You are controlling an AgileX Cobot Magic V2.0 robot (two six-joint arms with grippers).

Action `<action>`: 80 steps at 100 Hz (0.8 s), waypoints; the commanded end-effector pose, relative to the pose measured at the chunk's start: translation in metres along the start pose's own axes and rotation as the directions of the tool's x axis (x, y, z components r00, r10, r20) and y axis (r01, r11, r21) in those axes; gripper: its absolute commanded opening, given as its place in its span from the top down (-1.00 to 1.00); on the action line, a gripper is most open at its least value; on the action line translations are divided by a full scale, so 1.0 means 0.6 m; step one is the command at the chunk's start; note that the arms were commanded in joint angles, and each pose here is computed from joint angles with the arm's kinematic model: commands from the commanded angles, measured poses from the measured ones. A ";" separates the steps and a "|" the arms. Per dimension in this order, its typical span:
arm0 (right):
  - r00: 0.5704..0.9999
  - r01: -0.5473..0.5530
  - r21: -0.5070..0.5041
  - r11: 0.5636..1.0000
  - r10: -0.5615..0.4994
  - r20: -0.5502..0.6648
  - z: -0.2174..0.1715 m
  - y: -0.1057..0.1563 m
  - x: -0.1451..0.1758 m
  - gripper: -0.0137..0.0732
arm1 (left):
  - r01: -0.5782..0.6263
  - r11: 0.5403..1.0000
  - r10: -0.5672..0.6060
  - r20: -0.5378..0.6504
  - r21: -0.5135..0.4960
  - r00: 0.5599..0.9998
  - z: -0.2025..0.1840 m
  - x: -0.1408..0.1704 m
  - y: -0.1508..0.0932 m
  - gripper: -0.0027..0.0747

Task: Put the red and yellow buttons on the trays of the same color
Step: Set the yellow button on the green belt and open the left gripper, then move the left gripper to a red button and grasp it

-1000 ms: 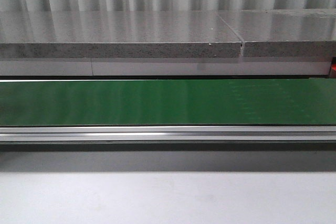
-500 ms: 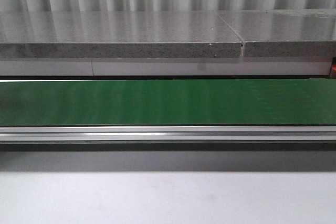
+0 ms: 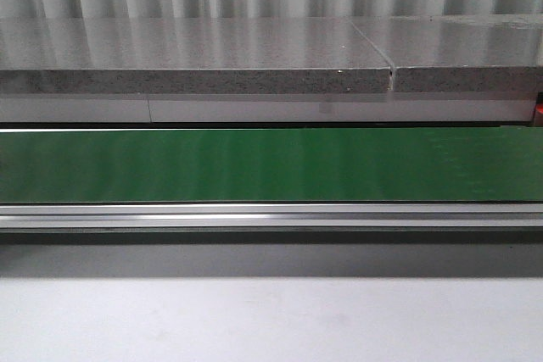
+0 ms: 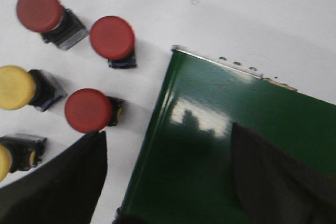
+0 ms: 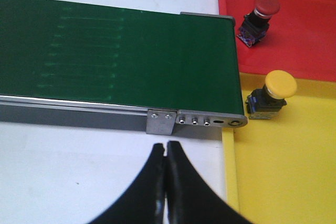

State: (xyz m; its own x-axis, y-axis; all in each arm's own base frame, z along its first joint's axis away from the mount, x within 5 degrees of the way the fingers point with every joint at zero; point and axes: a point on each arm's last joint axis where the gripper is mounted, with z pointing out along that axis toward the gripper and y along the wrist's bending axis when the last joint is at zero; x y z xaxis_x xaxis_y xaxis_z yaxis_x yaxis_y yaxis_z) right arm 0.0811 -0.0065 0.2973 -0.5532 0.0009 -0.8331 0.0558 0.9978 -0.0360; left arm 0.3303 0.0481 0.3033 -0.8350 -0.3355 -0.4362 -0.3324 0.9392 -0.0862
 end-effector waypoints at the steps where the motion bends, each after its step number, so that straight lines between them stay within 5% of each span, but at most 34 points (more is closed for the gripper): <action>1: 0.997 0.004 0.005 1.000 -0.005 0.080 -0.007 -0.001 -0.020 0.84 | 0.059 0.998 -0.059 0.072 0.000 0.996 -0.038 -0.012 0.014 -0.32; 38: 0.997 0.004 0.005 1.000 -0.005 0.080 -0.007 -0.001 -0.020 0.84 | 0.159 0.985 -0.162 -0.030 -0.071 0.986 0.017 -0.017 0.065 -0.32; 80: 0.997 0.004 0.005 1.000 -0.005 0.080 -0.007 -0.001 -0.020 0.84 | 0.167 0.982 -0.173 -0.063 -0.090 0.983 0.095 -0.027 0.077 -0.32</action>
State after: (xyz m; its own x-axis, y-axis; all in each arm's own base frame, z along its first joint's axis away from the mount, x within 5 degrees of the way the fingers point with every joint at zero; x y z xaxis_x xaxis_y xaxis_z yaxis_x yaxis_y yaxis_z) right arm 0.0811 -0.0065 0.2973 -0.5532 0.0009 -0.8331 0.0558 0.9978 -0.0360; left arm 0.3502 0.0965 0.2356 -0.8274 -0.4936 -0.2680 -0.4988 0.8651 -0.0535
